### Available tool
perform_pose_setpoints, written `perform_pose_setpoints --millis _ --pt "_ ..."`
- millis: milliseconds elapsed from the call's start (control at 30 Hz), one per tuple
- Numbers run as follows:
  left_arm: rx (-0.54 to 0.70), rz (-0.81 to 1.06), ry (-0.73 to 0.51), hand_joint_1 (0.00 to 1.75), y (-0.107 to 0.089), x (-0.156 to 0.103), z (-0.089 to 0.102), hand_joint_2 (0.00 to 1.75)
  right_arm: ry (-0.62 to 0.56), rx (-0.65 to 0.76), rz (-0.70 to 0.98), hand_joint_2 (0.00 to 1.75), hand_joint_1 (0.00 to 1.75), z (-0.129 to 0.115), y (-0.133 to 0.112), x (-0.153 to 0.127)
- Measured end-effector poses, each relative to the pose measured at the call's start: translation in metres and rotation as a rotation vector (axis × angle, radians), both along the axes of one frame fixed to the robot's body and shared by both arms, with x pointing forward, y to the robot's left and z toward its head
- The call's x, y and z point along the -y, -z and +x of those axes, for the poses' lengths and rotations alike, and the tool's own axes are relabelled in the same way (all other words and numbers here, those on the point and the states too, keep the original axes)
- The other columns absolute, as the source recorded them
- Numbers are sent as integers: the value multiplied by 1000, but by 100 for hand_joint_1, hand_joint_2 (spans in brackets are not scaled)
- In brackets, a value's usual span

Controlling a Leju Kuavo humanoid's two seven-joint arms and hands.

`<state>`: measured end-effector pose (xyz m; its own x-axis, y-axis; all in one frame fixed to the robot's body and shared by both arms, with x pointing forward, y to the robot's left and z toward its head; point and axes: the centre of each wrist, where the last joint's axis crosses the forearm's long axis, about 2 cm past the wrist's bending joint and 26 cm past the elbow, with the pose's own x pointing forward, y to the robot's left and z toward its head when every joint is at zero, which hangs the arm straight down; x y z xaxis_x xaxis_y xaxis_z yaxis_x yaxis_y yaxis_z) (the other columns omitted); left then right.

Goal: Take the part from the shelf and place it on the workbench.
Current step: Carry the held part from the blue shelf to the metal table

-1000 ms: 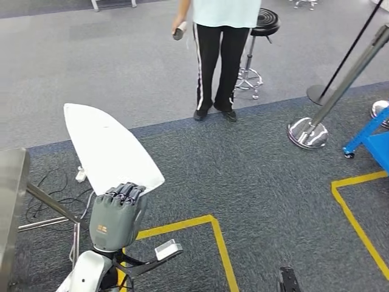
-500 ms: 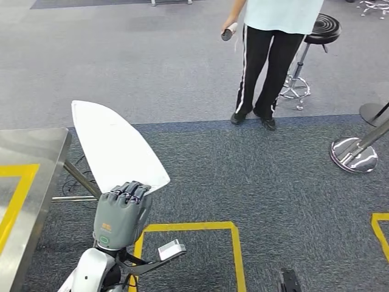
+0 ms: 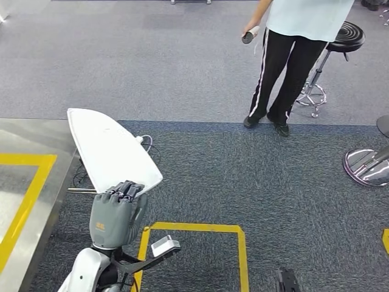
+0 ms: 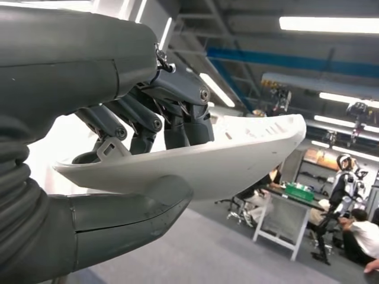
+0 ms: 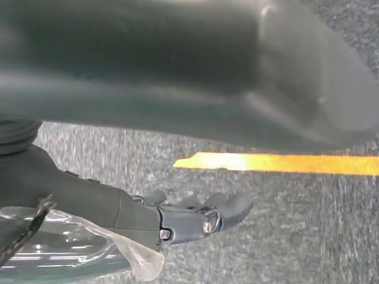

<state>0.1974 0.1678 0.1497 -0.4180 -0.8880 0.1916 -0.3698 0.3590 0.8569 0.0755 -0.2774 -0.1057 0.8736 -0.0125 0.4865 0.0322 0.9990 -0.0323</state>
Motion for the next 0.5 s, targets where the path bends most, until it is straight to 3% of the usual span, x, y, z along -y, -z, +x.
perform_pose_setpoints --millis 500 --pt "-29 -41 -3 175 0 -1 0 175 16 -3 4 0 0 -2 0 1"
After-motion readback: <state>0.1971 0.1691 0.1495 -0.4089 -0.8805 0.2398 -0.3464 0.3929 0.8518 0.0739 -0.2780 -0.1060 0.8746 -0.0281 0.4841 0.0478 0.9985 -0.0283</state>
